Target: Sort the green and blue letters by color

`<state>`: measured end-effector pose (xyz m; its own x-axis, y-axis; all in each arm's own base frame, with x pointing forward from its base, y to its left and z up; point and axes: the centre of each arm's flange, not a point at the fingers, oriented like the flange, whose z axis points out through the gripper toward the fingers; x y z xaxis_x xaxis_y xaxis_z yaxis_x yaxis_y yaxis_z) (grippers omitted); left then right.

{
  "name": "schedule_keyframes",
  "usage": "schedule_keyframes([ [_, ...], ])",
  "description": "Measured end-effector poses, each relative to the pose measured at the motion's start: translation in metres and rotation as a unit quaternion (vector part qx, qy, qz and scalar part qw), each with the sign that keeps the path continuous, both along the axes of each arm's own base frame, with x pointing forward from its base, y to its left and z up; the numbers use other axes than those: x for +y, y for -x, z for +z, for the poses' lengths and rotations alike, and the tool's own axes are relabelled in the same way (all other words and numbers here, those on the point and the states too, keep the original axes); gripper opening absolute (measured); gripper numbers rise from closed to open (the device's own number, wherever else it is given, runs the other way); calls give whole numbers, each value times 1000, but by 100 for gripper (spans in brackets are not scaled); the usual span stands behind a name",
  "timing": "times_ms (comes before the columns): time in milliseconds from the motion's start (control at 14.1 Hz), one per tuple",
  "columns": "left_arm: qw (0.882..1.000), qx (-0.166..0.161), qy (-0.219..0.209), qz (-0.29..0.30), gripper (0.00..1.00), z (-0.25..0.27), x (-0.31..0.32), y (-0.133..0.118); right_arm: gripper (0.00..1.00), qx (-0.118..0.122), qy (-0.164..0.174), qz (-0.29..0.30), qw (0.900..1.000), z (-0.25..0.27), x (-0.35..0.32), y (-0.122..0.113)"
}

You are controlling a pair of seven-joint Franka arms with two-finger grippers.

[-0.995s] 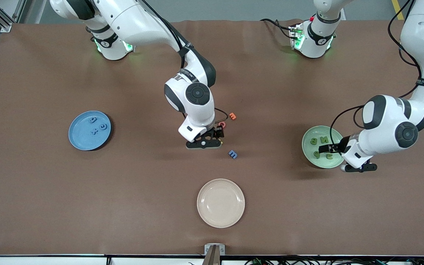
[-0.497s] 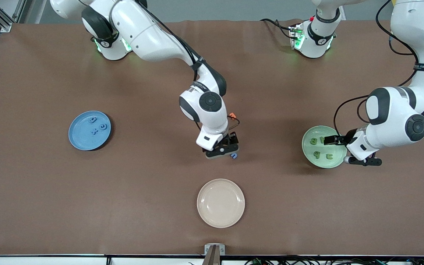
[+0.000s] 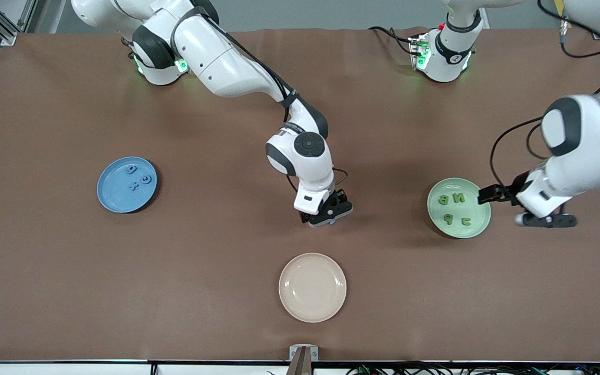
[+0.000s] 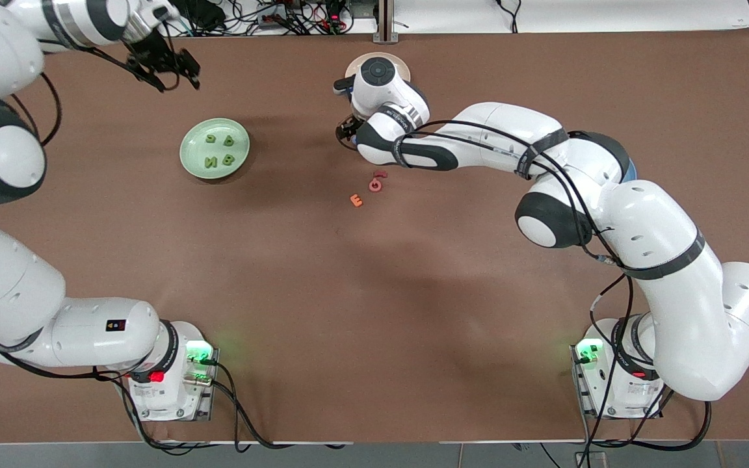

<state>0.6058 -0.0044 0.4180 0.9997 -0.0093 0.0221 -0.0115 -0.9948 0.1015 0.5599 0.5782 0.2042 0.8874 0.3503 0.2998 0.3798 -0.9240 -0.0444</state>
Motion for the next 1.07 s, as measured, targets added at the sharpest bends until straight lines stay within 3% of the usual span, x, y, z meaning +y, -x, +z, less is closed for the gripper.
schedule_keyframes([
  [71,1000,-13,0,6,100,26,7,6,83,-1,0,2,1000,0,1,1],
  [355,999,-33,0,11,100,92,16,28,78,1,6,13,1000,-9,0,2],
  [782,998,-69,2,7,100,183,13,21,71,-7,8,38,999,-20,1,3],
  [1066,997,-83,2,5,100,217,13,20,62,-7,9,43,999,-21,2,5],
])
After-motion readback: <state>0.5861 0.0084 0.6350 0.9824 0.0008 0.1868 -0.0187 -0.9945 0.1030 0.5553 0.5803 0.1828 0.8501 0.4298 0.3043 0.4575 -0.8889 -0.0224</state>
